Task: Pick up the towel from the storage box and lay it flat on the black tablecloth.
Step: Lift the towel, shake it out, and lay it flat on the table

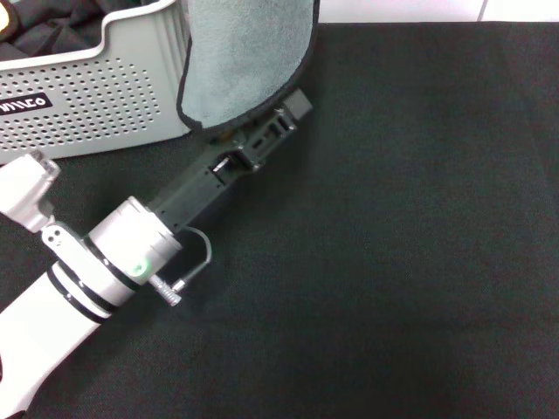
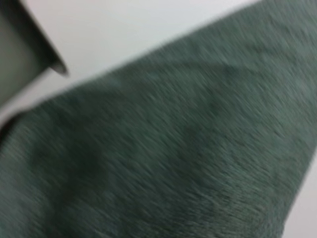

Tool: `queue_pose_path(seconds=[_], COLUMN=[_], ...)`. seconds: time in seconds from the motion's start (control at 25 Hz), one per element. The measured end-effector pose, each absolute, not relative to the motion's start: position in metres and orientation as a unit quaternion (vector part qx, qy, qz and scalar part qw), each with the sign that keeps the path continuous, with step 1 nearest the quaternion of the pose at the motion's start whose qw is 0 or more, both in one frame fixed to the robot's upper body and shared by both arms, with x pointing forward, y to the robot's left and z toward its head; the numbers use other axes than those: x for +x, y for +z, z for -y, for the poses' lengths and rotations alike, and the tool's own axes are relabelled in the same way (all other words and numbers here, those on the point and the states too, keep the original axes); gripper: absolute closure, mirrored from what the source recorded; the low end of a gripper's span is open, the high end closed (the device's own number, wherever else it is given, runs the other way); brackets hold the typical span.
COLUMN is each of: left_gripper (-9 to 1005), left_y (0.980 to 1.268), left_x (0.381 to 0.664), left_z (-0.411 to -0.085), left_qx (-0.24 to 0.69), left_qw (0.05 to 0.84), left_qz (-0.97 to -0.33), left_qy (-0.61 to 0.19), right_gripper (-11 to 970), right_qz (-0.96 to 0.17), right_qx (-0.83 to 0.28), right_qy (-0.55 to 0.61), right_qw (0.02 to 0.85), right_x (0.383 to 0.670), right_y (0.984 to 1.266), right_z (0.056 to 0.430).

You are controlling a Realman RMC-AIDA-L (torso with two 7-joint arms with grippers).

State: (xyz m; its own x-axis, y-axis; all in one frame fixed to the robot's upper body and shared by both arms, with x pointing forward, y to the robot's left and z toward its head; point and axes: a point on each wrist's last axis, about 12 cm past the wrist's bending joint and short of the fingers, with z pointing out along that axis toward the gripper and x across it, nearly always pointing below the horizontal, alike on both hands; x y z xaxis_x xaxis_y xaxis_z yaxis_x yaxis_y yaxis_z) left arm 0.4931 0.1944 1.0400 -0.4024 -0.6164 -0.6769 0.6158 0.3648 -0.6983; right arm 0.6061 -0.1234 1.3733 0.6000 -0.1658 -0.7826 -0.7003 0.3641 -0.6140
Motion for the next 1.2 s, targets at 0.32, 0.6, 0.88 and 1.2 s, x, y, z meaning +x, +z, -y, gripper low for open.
queue_pose_path(seconds=[0.32, 0.6, 0.88, 1.2], left_gripper=[513, 529, 544, 590], left_y=[1.044, 1.047, 1.045, 1.046], left_x=[0.489, 0.489, 0.488, 0.488], left_z=[-0.208, -0.210, -0.217, -0.222], left_qx=[-0.014, -0.010, -0.031, -0.044], left_qw=[0.571, 0.576, 0.587, 0.581], left_qz=[-0.597, -0.588, -0.586, -0.582], left_qy=[-0.563, -0.568, -0.558, -0.567], right_gripper=[938, 937, 937, 937], right_qz=[-0.418, -0.423, -0.434, -0.463], right_qx=[-0.524, -0.512, -0.500, -0.475], right_qy=[0.179, 0.185, 0.181, 0.195], right_qw=[0.720, 0.724, 0.727, 0.722], right_x=[0.604, 0.604, 0.599, 0.593], right_y=[1.366, 1.362, 1.353, 1.332], right_z=[0.135, 0.147, 0.163, 0.186])
